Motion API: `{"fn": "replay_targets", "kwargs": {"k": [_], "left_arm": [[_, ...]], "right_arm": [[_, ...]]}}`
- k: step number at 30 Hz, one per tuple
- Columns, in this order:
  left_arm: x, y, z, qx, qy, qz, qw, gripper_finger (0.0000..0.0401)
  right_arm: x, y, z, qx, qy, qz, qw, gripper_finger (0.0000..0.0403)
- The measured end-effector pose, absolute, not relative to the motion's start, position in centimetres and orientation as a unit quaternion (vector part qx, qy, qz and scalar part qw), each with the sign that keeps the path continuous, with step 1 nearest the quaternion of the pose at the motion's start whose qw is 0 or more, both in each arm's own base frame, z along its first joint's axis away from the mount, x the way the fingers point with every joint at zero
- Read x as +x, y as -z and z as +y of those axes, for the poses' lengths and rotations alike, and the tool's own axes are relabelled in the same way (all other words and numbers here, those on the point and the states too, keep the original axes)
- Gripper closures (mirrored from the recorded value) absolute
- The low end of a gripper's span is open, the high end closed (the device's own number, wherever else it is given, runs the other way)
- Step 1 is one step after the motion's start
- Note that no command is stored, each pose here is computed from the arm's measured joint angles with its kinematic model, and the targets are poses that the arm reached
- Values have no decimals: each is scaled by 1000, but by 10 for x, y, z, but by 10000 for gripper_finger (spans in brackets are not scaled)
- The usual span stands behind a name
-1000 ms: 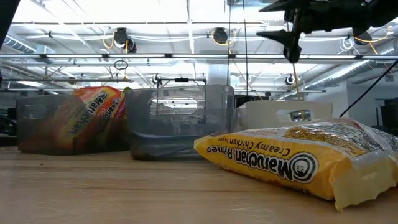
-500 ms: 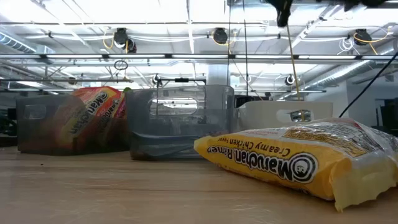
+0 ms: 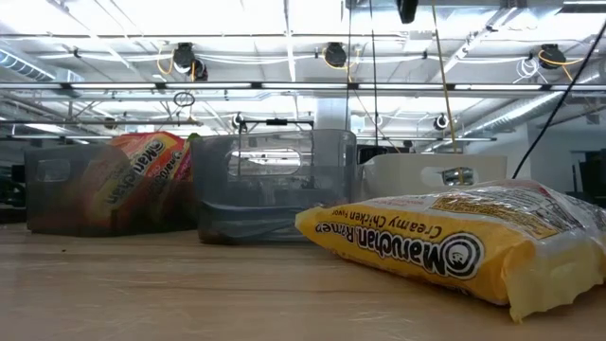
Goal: Pick & Place Food Item
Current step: Put the green bottle into the white bin
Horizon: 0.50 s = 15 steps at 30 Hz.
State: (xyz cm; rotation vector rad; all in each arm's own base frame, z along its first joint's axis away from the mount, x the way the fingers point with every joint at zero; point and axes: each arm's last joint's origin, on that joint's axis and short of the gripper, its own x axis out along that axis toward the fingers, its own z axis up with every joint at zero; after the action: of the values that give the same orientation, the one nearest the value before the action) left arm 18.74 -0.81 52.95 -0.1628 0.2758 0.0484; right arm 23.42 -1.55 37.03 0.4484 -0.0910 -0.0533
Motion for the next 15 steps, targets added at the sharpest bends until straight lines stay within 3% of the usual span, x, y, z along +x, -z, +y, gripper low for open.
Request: {"fn": "replay_targets", "kwargs": {"k": [7,15], "left_arm": [[142,-479,-13,-132,-21,66,989,272],[132,-398,-16,-213,2,25,977,272]], "right_arm": [[268,-356,12,234,27,-68,969,197],[288,-340,22,280,28,-62,957,197]]}}
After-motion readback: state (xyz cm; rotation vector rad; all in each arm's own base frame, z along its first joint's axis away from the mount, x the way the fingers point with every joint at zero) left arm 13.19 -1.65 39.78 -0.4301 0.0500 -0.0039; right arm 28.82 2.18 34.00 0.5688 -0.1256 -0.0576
